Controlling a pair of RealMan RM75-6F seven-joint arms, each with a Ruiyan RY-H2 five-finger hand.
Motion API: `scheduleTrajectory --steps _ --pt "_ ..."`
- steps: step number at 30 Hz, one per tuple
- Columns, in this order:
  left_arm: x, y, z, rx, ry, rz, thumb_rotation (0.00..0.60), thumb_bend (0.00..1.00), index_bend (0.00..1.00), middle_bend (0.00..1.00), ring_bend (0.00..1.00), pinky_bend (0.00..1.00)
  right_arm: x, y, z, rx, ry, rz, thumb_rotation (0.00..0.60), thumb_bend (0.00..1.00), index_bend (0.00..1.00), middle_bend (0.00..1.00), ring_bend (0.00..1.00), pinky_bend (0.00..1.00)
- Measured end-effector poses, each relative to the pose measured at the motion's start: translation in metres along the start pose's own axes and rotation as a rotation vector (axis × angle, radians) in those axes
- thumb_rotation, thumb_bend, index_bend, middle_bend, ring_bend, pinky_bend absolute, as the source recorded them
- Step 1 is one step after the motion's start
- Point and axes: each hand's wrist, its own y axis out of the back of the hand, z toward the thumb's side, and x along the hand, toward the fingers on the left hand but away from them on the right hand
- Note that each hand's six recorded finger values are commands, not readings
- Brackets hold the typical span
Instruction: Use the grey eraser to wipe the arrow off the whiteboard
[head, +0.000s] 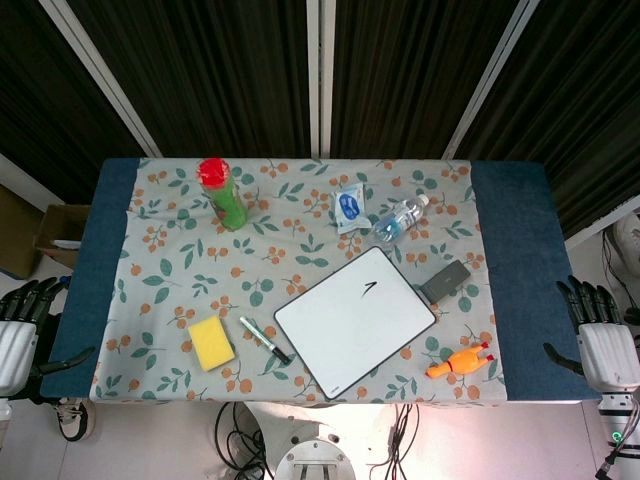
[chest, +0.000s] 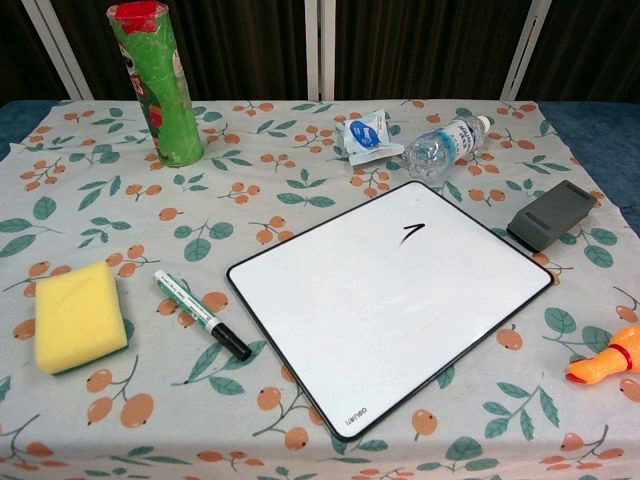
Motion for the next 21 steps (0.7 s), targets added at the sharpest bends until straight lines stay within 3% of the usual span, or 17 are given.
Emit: scheduleTrajectory --steps 14,21 --pt "-0.001 0.001 -0.001 -0.004 0.003 0.005 0.304 0.02 0.13 0.11 0.09 0.16 -0.002 -0.001 -0.004 0.013 -0.006 0.01 0.6 0.1 0.0 0.0 0.0 0.0" --pt "0.001 0.001 -0.001 -0.001 0.0 0.0 0.3 0.02 0.13 0.11 0.09 0.16 -0.029 -0.005 -0.012 0.127 0.012 0.062 0.6 0.1 0.0 0.0 0.0 0.0"
